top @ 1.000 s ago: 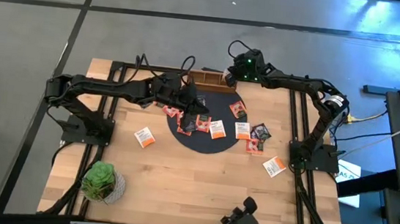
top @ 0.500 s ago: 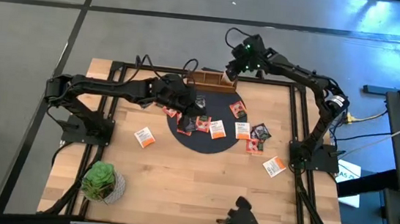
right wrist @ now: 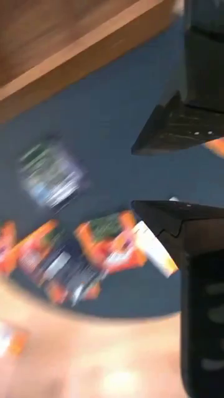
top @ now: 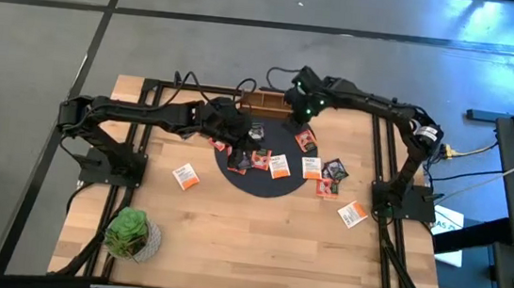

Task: Pick & Place Tea
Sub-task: Put the orange tea bag into the middle section of the wooden organizer

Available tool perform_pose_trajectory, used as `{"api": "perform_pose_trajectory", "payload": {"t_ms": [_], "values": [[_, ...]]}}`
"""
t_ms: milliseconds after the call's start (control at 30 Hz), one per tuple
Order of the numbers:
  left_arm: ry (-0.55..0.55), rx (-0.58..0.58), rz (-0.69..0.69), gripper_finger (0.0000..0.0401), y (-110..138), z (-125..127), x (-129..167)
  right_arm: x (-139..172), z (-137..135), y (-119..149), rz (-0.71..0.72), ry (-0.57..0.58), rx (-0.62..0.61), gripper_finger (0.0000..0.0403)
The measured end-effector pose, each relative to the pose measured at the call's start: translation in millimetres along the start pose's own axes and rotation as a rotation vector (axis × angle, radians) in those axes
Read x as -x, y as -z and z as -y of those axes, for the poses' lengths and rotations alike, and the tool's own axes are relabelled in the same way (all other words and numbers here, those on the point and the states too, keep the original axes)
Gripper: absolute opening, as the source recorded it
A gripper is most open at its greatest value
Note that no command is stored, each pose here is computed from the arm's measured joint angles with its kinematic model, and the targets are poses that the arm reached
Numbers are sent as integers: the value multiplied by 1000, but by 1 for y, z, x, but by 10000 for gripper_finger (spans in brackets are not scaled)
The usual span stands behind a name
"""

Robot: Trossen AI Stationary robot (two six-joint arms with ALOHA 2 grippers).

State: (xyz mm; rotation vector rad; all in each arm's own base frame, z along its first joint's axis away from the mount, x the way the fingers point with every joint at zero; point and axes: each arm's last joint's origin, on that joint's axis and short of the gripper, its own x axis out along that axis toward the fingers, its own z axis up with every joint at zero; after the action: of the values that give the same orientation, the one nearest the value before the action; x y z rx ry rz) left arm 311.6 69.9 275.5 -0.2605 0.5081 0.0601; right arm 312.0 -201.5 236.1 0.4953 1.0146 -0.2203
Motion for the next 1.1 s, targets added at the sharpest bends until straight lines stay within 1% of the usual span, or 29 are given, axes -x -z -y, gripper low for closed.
{"api": "perform_pose_trajectory", "payload": {"t_ms": [100, 200, 267, 367, 467, 533, 600, 700, 800, 933, 1100], "values": [[-46, -5, 12, 15, -1, 0, 0, -2, -5, 9, -94, 96, -42, 129], [-81, -10, 27, 15, -1, 1, -1, -4, -13, 14, -147, 102, -41, 129], [-80, -13, 10, 15, 1, 4, -1, -7, -20, 14, -148, 95, -28, 129], [-81, -9, -52, 15, 7, 7, -2, -11, -32, 11, -117, 83, -15, 129], [-122, -2, -121, 15, 16, 9, -6, -15, -46, 8, -78, 66, 16, 129], [-159, 9, -172, 15, 23, 8, -12, -18, -56, 5, -46, 50, 51, 129], [-177, 9, -192, 15, 29, 8, -22, -21, -65, 4, -27, 37, 77, 129], [-187, 24, -243, 15, 40, 4, -39, -23, -74, 4, -15, 23, 74, 129], [-206, 61, -290, 15, 53, -1, -56, -24, -77, 4, -17, 22, 58, 129], [-222, 76, -357, 15, 70, -9, -75, -24, -76, 4, -17, 24, 106, 129], [-228, 97, -369, 15, 81, -13, -91, -24, -76, 5, -22, 38, 116, 129]]}}
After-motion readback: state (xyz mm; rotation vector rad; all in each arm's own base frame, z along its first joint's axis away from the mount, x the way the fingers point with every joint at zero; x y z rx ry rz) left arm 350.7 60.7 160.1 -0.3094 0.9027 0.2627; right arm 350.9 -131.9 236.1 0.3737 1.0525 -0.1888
